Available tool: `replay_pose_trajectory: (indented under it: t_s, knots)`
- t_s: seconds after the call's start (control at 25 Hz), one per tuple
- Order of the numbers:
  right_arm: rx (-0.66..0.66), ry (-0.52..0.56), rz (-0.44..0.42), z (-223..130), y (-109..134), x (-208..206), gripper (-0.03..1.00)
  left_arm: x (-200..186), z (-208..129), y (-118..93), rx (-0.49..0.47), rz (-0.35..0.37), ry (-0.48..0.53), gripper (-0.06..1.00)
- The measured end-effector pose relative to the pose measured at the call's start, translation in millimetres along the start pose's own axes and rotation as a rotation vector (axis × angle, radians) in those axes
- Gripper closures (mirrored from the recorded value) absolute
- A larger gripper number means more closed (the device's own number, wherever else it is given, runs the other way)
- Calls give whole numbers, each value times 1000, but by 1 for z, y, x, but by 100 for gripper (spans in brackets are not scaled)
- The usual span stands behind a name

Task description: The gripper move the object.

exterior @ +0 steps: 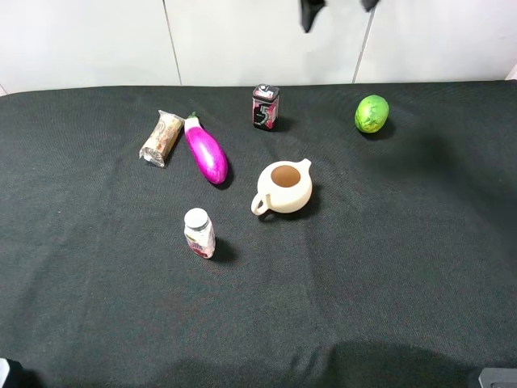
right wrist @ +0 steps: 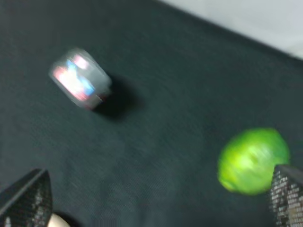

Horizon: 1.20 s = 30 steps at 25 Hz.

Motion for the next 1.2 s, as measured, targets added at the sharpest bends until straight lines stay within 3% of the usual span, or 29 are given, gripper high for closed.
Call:
replay_pose_trajectory:
  t_s: [0.32,0.64,0.92,1.2]
  knots:
    - [151,76,-77,-68,-77,-36,27,0,0,0,0,0,0,15]
    - [327,110,-149,-161,-124,-83,27,0,0,0,0,0,0,15]
    - [464,104,-205,-256,-127,-115,27,0,0,0,0,0,0,15]
    - [490,17,-238,-333,-98,-128,27,0,0,0,0,0,0,15]
Point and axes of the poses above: a point on each arm's last joint axis where the gripper is mounted, x pointing out along that axis toward the gripper, y along the wrist's bending axis when the last joint is at zero, z = x × y, the point moved 8 cm from there along x, pointing out along that axis toward the gripper, and after that the axes turned 1 degree about x, right-handed, at the moved point
